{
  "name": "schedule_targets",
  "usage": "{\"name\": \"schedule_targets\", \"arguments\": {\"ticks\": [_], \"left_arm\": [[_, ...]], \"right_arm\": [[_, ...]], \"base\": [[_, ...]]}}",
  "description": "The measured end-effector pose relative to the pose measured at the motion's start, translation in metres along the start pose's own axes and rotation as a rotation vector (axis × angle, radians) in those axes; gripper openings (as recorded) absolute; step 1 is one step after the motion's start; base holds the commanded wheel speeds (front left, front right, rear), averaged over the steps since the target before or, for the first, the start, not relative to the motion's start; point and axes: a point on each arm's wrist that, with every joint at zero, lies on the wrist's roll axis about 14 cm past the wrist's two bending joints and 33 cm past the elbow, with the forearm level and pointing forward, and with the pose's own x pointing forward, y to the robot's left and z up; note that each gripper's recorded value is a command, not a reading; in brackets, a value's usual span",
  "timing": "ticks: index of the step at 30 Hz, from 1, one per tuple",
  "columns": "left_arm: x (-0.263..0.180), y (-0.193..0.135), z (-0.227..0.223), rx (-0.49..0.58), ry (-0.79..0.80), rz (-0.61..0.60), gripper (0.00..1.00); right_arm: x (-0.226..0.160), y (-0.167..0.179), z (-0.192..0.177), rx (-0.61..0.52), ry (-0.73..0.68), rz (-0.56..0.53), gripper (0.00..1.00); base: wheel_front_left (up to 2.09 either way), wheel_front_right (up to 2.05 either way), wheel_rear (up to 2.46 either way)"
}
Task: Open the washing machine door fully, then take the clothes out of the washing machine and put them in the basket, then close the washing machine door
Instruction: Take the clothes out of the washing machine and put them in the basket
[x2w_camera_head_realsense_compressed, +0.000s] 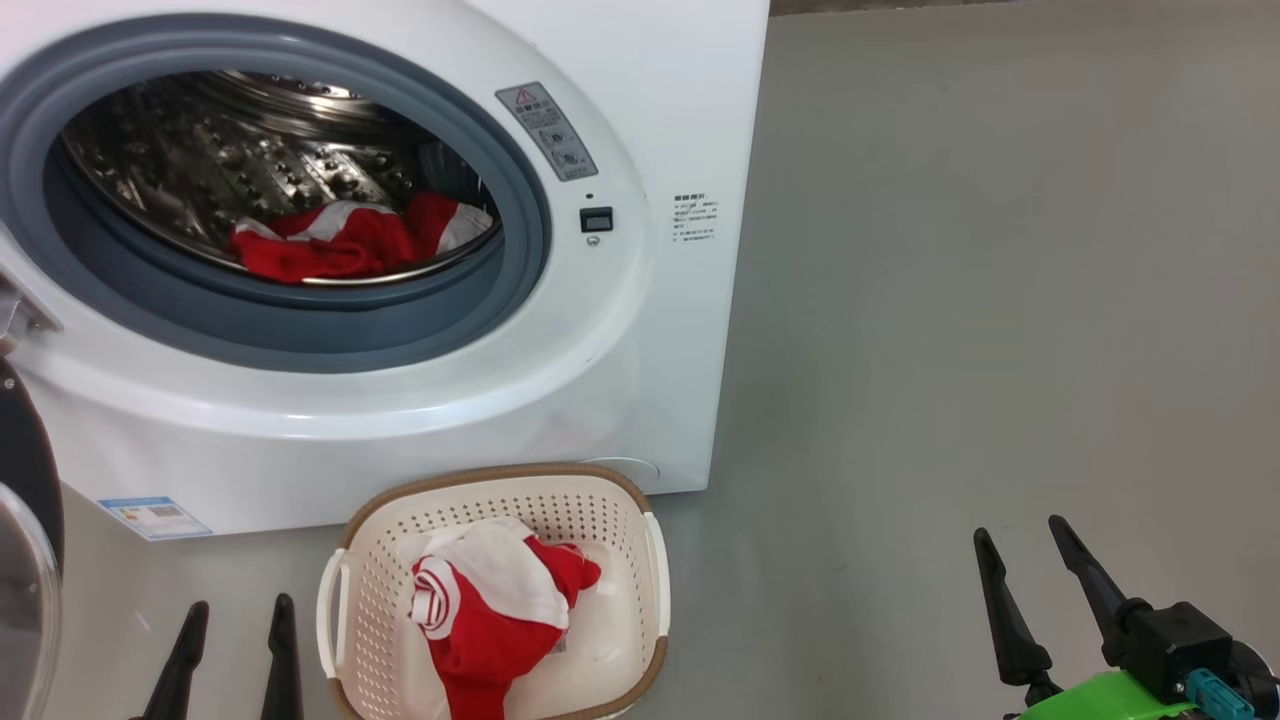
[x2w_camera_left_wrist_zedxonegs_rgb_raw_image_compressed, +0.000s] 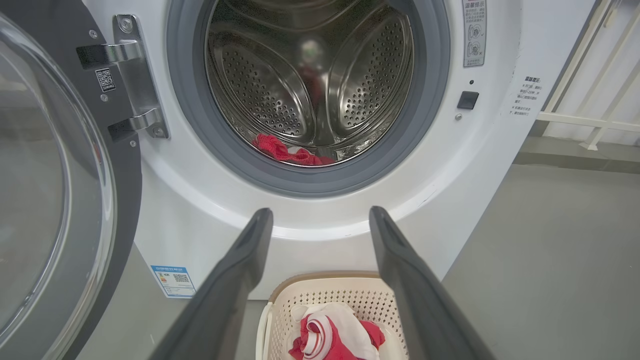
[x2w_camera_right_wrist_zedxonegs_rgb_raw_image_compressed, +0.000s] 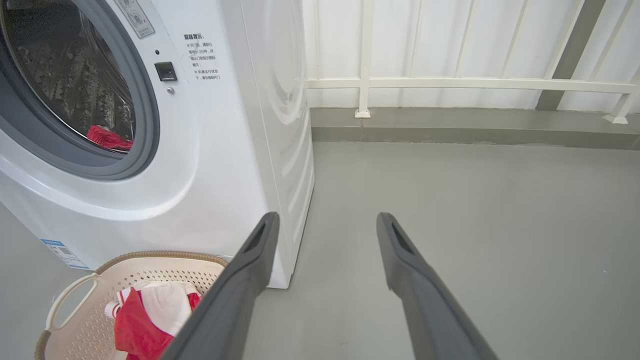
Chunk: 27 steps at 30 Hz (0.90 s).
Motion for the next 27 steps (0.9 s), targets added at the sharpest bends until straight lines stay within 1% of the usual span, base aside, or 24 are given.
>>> {"name": "schedule_targets", "arguments": {"ticks": [13, 17, 22, 24, 25, 27], "left_arm": [[0.003, -0.002, -0.008, -0.003, 0.024, 0.002, 1.0], [0.011, -0.006, -0.011, 0.006, 0.032, -0.012, 1.0], [0.04, -0.017, -0.012, 0.044, 0.03, -0.055, 1.0], [0.057, -0.019, -0.012, 0.076, 0.029, -0.072, 1.0], [0.076, -0.024, -0.012, 0.111, 0.029, -0.097, 1.0], [0.098, -0.028, -0.011, 0.154, 0.027, -0.12, 1.0]], "right_arm": [[0.003, -0.001, -0.007, 0.001, 0.022, -0.005, 1.0], [0.006, -0.001, -0.011, 0.004, 0.037, -0.005, 1.0], [0.02, 0.005, -0.013, 0.005, 0.04, 0.014, 1.0], [0.028, 0.009, -0.014, 0.006, 0.041, 0.026, 1.0], [0.036, 0.013, -0.015, 0.007, 0.042, 0.04, 1.0], [0.045, 0.018, -0.016, 0.012, 0.042, 0.053, 1.0]], "base": [[0.0, 0.0, 0.0], [0.0, 0.0, 0.0], [0.0, 0.0, 0.0], [0.0, 0.0, 0.0], [0.0, 0.0, 0.0], [0.0, 0.0, 0.0]]}}
